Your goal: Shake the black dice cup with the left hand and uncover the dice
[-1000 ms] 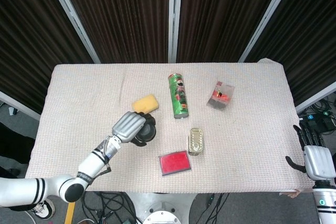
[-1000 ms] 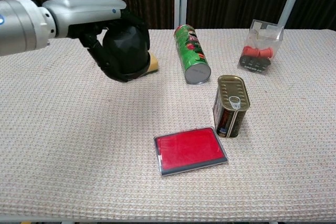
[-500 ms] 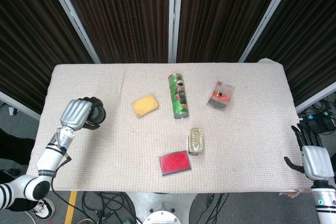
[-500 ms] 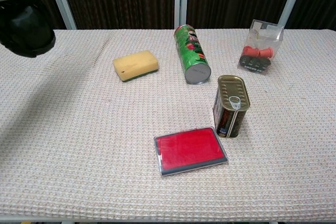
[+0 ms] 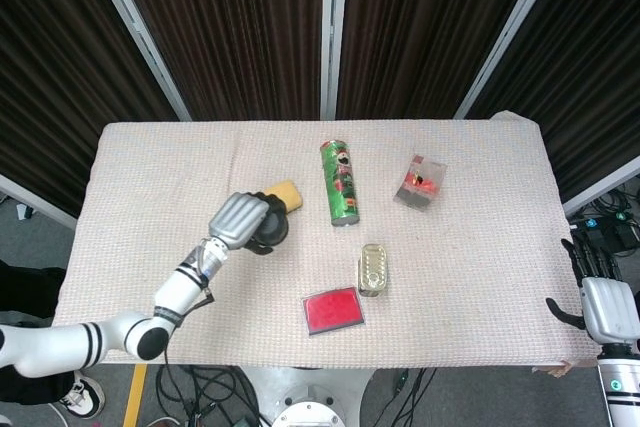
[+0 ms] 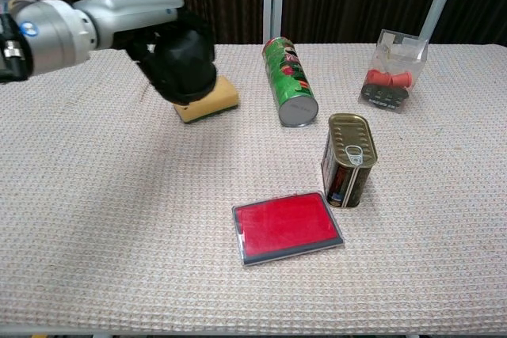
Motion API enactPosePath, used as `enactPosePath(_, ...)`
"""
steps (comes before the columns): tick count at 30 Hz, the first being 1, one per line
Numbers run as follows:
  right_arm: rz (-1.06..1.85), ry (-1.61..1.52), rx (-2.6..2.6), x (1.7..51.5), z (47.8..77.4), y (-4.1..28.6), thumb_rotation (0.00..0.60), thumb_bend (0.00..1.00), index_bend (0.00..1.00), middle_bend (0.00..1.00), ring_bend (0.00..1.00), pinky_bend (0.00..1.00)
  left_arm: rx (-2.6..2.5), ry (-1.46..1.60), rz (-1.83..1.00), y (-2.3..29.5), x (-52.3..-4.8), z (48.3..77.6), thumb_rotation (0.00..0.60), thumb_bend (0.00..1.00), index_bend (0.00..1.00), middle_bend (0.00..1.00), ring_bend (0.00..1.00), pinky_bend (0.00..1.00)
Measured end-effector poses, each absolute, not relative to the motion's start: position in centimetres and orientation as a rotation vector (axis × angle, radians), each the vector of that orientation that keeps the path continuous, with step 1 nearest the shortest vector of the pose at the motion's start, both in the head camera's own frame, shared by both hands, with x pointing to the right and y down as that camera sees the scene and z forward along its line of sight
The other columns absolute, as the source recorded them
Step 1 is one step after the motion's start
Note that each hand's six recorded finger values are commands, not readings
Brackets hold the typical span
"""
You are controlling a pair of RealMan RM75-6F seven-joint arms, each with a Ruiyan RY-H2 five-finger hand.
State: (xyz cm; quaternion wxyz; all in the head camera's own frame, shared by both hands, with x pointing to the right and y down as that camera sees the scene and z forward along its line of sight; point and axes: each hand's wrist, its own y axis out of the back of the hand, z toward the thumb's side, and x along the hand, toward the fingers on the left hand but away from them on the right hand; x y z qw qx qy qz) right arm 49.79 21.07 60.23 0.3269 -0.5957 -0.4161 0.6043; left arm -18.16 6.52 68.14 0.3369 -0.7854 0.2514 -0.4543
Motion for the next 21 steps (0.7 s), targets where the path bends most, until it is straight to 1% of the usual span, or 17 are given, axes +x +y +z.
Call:
enactPosePath(2,1.591,-1.087,-1.570,49.8,60.5,21.2,0.600,0.13,0.00,0.00,0.00,0.00,-1.997,0.674,-1.264,6.0,-21.6,68.2,0.600,0.26,0.48,0.55,0.35,0.44)
enactPosePath(3,1.590,-1.087,-1.571,49.8,60.5,21.2,0.600,0.13,0.00,0.00,0.00,0.00,-1.963,0.687,-1.314,5.5,-24.1,68.0,0.600,0.26,0.48,0.55,0.35,0.44)
enactPosePath(5,1.586,-1.084,-1.568,49.7,60.5,21.2,0.600,0.13,0.00,0.00,0.00,0.00,-1.920,0.708,-1.371,4.9,-27.2,67.3,0.600,0.26,0.48,0.55,0.35,0.44)
enactPosePath(6,1.585,-1.084,-1.568,49.7,60.4,21.2,0.600,0.13,0.00,0.00,0.00,0.00,-1.903,0.720,-1.388,4.4,-28.5,66.7,0.600,0.26,0.48,0.55,0.35,0.44)
enactPosePath(8,1.584,-1.088,-1.565,49.8,60.3,21.2,0.600,0.13,0.00,0.00,0.00,0.00,-1.896,0.723,-1.382,3.9,-29.0,65.9,0.600,0.26,0.48,0.55,0.35,0.44)
enactPosePath(11,1.584,-1.100,-1.553,50.0,60.0,21.1,0.600,0.13,0.00,0.00,0.00,0.00,-1.942,0.695,-1.320,3.6,-26.2,66.1,0.600,0.26,0.48,0.55,0.35,0.45)
enactPosePath(14,1.592,-1.111,-1.544,50.3,59.9,21.0,0.600,0.13,0.00,0.00,0.00,0.00,-2.046,0.647,-1.220,4.3,-20.6,67.3,0.600,0.26,0.48,0.55,0.35,0.45)
enactPosePath(15,1.594,-1.111,-1.545,50.4,59.9,21.0,0.600,0.13,0.00,0.00,0.00,0.00,-2.093,0.624,-1.176,4.9,-18.1,67.8,0.600,0.26,0.49,0.55,0.35,0.45)
enactPosePath(18,1.597,-1.107,-1.550,50.4,60.1,21.1,0.600,0.13,0.00,0.00,0.00,0.00,-2.182,0.574,-1.080,6.6,-12.7,68.5,0.600,0.26,0.48,0.55,0.35,0.45)
enactPosePath(20,1.600,-1.102,-1.556,50.4,60.2,21.2,0.600,0.13,0.00,0.00,0.00,0.00,-2.205,0.568,-1.062,7.3,-11.6,68.7,0.600,0.26,0.48,0.55,0.35,0.45)
enactPosePath(21,1.600,-1.100,-1.559,50.3,60.3,21.2,0.600,0.13,0.00,0.00,0.00,0.00,-2.204,0.574,-1.067,7.4,-11.9,68.7,0.600,0.26,0.48,0.55,0.35,0.45)
